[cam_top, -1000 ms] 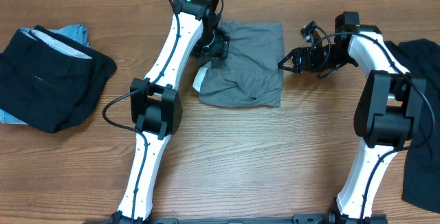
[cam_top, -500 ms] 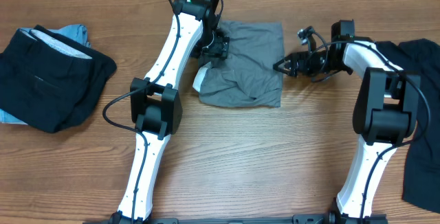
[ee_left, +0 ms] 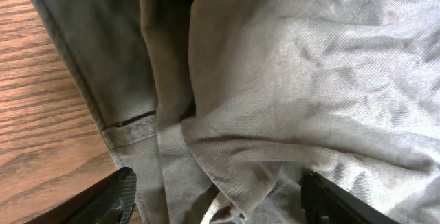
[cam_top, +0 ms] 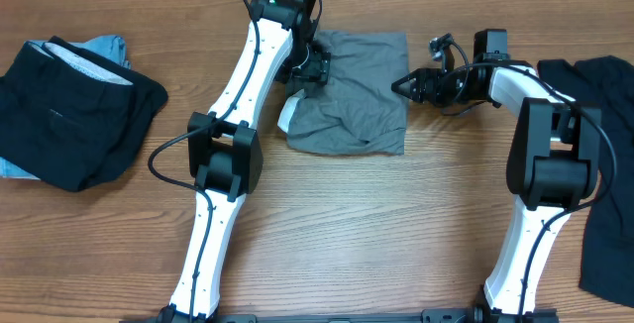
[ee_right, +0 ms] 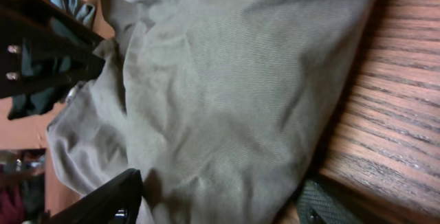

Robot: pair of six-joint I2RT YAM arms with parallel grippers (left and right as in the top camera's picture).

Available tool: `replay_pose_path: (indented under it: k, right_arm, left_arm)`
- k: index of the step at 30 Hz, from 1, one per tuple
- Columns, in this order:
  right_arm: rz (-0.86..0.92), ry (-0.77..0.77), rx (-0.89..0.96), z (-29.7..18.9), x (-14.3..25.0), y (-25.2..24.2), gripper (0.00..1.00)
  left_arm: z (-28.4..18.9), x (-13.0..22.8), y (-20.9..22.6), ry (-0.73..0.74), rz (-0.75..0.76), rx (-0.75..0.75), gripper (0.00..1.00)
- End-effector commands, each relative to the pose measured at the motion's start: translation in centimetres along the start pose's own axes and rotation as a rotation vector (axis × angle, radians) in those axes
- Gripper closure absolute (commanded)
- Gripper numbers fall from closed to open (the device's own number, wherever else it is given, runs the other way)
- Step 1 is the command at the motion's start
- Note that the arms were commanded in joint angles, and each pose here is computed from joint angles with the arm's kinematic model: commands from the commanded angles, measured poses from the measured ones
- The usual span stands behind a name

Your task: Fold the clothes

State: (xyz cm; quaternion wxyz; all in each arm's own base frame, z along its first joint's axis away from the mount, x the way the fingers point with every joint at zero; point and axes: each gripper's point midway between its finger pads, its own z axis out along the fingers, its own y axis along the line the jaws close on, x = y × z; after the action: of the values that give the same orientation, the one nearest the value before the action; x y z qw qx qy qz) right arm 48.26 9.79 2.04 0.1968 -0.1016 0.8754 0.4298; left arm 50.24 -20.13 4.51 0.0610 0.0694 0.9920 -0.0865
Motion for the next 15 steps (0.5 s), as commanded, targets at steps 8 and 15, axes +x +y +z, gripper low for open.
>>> replay_pose_path:
  k: [8, 15]
  right_arm:
    - [0.009, 0.092, 0.136, 3.2, 2.1, -0.8, 0.62]
    - [0.075, 0.095, 0.15, 2.1, 2.5, -1.8, 0.82]
  left_arm:
    - [-0.2, -0.2, 0.2, -0.009, -0.014, -0.009, 0.24]
    - [-5.0, -3.8, 0.9, -0.172, -0.026, 0.009, 0.25]
